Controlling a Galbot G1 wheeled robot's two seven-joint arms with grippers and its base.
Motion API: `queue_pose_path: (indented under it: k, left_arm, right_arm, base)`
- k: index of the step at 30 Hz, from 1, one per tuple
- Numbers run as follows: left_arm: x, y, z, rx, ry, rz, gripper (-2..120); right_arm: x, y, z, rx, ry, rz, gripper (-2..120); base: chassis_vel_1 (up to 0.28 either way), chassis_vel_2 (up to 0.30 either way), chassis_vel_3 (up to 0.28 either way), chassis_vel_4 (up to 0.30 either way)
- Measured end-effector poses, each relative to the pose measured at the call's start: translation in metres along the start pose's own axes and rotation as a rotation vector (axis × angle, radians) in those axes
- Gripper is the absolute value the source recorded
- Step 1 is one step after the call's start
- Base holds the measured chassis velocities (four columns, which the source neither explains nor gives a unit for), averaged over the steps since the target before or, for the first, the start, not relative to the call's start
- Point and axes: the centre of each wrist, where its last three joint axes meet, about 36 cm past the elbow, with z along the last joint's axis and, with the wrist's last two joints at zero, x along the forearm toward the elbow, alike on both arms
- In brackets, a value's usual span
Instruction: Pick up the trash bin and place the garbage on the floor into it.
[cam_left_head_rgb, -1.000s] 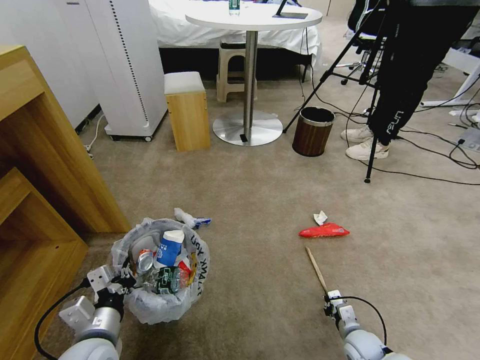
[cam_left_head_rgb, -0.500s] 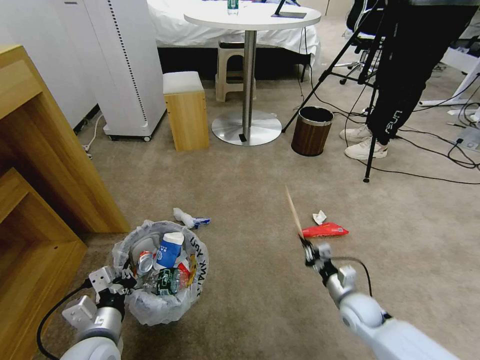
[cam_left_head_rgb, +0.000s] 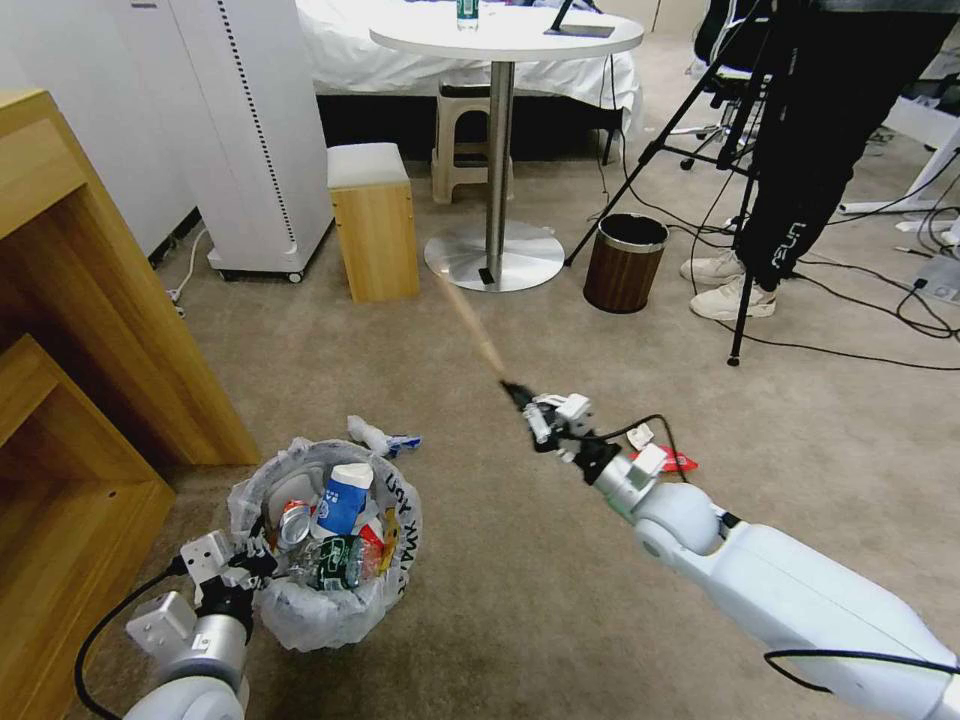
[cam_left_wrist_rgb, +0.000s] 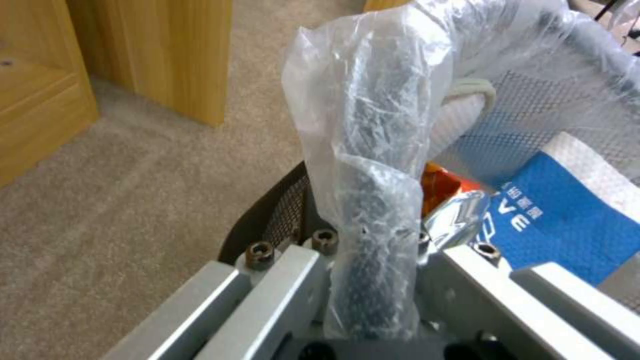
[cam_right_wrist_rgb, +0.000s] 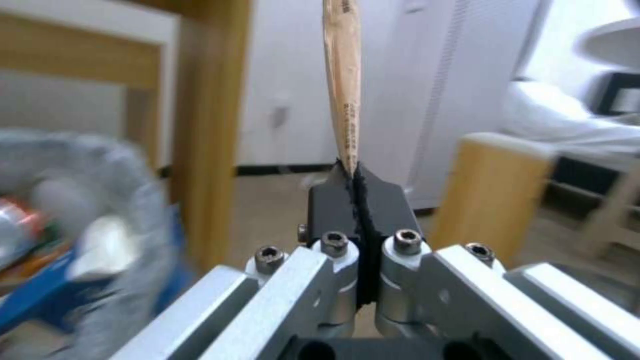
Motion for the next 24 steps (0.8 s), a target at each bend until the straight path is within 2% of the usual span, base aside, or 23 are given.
queue_pose_path:
  k: [6, 12, 17, 24]
  left_arm:
    - [0.003, -0.003, 0.000, 0.000, -0.001, 0.006, 1]
    - [0.008, -0.005, -0.002, -0.003, -0.004, 0.008, 1]
    - [0.010, -0.005, -0.003, -0.003, -0.007, 0.008, 1]
    - [0.013, -0.005, -0.006, -0.005, -0.014, 0.008, 1]
  right_arm:
    - [-0.030, 0.011, 0.007, 0.036, 0.017, -0.094, 0]
    - [-0.070, 0.022, -0.001, 0.076, 0.003, -0.173, 0]
    - [-0.082, 0.028, -0.002, 0.091, 0.012, -0.209, 0]
    - [-0.089, 0.052, 0.014, 0.093, 0.052, -0.264, 0]
  base:
    - [0.000, 0.000, 0.000, 0.000]
    - [0.000, 0.000, 0.000, 0.000]
    - [0.000, 0.000, 0.000, 0.000]
    - [0.000, 0.000, 0.000, 0.000]
